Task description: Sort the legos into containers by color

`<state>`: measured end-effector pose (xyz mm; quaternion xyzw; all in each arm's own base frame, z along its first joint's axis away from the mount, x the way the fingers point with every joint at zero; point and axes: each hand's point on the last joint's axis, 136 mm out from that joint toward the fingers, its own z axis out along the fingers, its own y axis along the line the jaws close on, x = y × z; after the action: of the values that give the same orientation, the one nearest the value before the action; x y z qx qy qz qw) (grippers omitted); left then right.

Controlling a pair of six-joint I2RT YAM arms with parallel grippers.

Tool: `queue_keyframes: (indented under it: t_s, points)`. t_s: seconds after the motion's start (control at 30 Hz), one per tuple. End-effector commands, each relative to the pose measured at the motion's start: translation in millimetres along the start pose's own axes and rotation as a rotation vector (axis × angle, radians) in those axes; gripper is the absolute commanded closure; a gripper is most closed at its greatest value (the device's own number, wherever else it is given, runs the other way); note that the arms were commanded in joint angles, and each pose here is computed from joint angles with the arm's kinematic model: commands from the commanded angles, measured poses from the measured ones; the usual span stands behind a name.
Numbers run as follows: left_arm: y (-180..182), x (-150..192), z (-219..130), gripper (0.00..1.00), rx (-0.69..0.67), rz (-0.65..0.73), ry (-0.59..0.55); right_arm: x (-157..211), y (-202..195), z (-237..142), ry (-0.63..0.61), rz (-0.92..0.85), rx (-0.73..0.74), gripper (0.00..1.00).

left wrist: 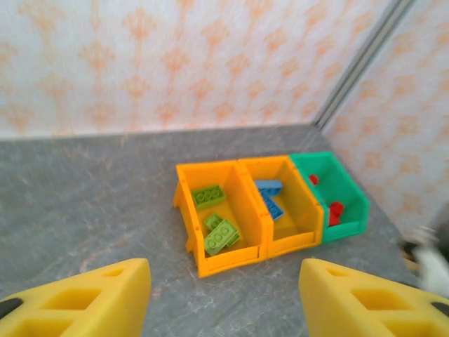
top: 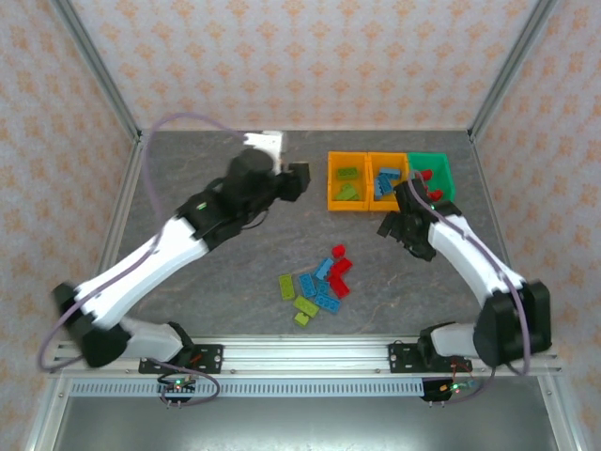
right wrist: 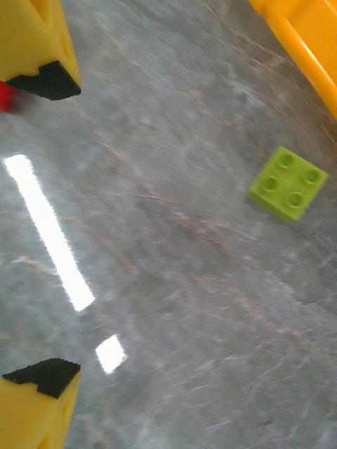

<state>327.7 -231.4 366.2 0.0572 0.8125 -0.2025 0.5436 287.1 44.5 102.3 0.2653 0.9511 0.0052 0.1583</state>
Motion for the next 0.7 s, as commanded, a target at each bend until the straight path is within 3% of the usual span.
queue_keyframes:
  t_s: [0.0, 0.1, 0.23, 0.37, 0.53, 0.67]
  points:
    - [20.7, 54.6, -18.9, 0.39, 0.011, 0.27, 0.13, -47.0, 17.0, 22.5, -0.095, 0.003, -0.009, 0.03]
    - [30.7, 80.9, -51.3, 0.37, 0.073, 0.448, 0.186, -66.2, 28.7, 49.3, -0.086, 0.007, -0.035, 0.03]
    - [42.3, 116.0, -68.4, 0.32, 0.131, 0.612, 0.209, -71.9, 33.9, 75.8, -0.051, 0.007, -0.04, 0.06]
    - [48.9, 130.1, -67.5, 0.17, 0.136, 0.674, 0.163, -68.9, 37.6, 89.9, -0.04, -0.002, -0.055, 0.11]
    - [41.2, 146.8, -63.6, 0.01, 0.216, 0.715, 0.173, -61.8, 26.6, 104.0, -0.02, -0.007, -0.009, 0.28]
    - [38.2, 158.9, -63.7, 0.0, 0.26, 0.746, 0.19, -56.0, 22.6, 109.9, -0.004, -0.037, -0.003, 0.43]
